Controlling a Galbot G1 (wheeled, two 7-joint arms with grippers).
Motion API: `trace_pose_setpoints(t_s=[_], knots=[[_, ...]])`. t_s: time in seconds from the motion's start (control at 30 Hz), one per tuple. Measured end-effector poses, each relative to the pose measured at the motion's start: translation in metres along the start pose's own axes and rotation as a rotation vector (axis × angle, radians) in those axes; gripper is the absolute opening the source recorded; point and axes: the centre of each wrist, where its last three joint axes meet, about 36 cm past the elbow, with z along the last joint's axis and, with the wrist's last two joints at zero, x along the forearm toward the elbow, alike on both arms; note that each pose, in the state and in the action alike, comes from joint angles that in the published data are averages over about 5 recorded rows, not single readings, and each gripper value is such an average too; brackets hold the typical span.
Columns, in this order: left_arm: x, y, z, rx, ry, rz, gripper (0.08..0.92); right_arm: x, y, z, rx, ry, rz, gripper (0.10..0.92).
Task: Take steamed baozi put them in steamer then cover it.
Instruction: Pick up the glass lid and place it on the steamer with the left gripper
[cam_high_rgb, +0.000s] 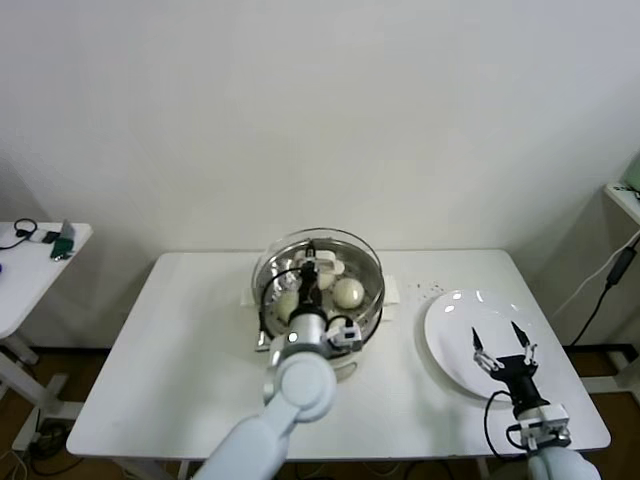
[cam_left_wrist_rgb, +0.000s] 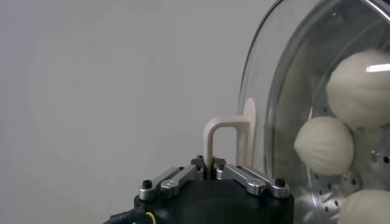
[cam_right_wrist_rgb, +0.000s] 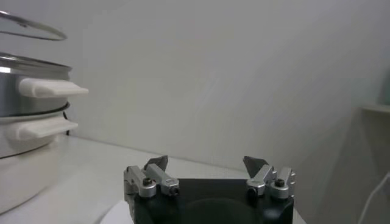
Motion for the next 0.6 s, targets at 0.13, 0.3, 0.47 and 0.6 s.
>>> trace_pose_setpoints(t_s=[0.13,0.3,0.47,0.6], knots=[[-0.003,-0.008,-0.003,-0.014,0.008,0.019,0.152,0.001,-0.001,0.001,0.000,0.000,0.005,0.823],[-0.006,-0.013,-0.006,-0.023,0.014,0.035,0.152,0.001,-0.001,0.001,-0.002,-0.001,0.009,0.823],[-0.009,-0.017,-0.009,-0.031,0.014,0.044,0.152,0.002,0.000,0.002,-0.006,-0.002,0.012,0.823],[-0.011,-0.020,-0.010,-0.037,0.015,0.049,0.152,0.003,0.000,0.003,-0.007,0.000,0.016,0.823]])
